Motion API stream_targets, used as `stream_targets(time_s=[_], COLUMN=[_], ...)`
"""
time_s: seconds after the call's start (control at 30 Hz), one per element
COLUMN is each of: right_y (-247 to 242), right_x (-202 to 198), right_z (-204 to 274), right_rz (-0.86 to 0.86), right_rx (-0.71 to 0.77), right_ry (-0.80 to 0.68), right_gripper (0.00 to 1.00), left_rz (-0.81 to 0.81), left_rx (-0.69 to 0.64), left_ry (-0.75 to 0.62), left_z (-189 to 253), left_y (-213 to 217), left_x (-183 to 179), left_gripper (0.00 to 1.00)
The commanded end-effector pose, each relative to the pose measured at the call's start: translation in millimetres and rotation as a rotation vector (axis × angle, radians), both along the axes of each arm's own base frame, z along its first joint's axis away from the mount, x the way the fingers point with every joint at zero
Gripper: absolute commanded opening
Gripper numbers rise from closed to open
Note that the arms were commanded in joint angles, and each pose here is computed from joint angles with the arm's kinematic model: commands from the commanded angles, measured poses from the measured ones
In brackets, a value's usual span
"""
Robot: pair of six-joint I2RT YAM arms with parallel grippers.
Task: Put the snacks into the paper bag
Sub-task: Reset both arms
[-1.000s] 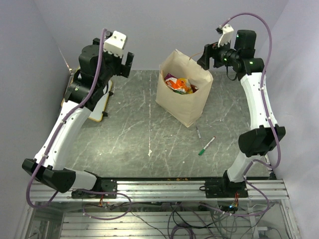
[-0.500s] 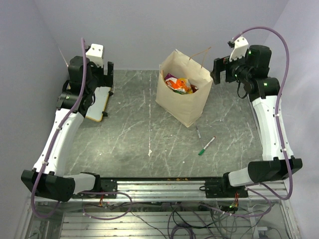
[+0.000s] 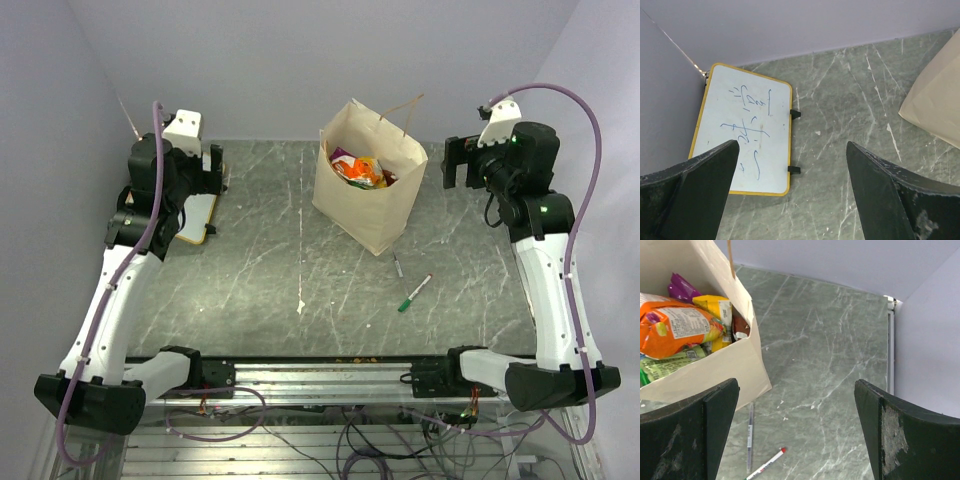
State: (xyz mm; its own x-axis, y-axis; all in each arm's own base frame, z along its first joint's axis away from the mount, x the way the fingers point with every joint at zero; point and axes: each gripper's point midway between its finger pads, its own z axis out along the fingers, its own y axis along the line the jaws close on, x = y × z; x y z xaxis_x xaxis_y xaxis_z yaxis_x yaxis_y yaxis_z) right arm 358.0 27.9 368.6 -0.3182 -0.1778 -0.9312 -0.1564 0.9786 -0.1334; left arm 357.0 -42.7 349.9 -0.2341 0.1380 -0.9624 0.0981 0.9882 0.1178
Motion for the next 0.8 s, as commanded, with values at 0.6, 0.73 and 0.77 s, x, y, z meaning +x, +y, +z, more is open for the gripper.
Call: stream_targets(time_s=[0.6,0.73,0.77], right_y=[-50,-60,-62], right_x=[-21,-28,-27], right_z=[2,8,7], right_rz=[-0.155,-0.184,-0.192], right_rx=[0.046,0.014,0.012], right_ry=[-0.155,-0.158,-0.155], right_gripper=[1.0,1.0,1.0], left_rz=[-0.004,0.007,0.01], left_rx=[0.019,0.022,0.023], left_ry=[-0.121,-0.124,-0.122], left_z=[21,26,26], left_y=[21,24,25], left_x=[-40,-45,-45], left_gripper=[0.99,0.99,0.99])
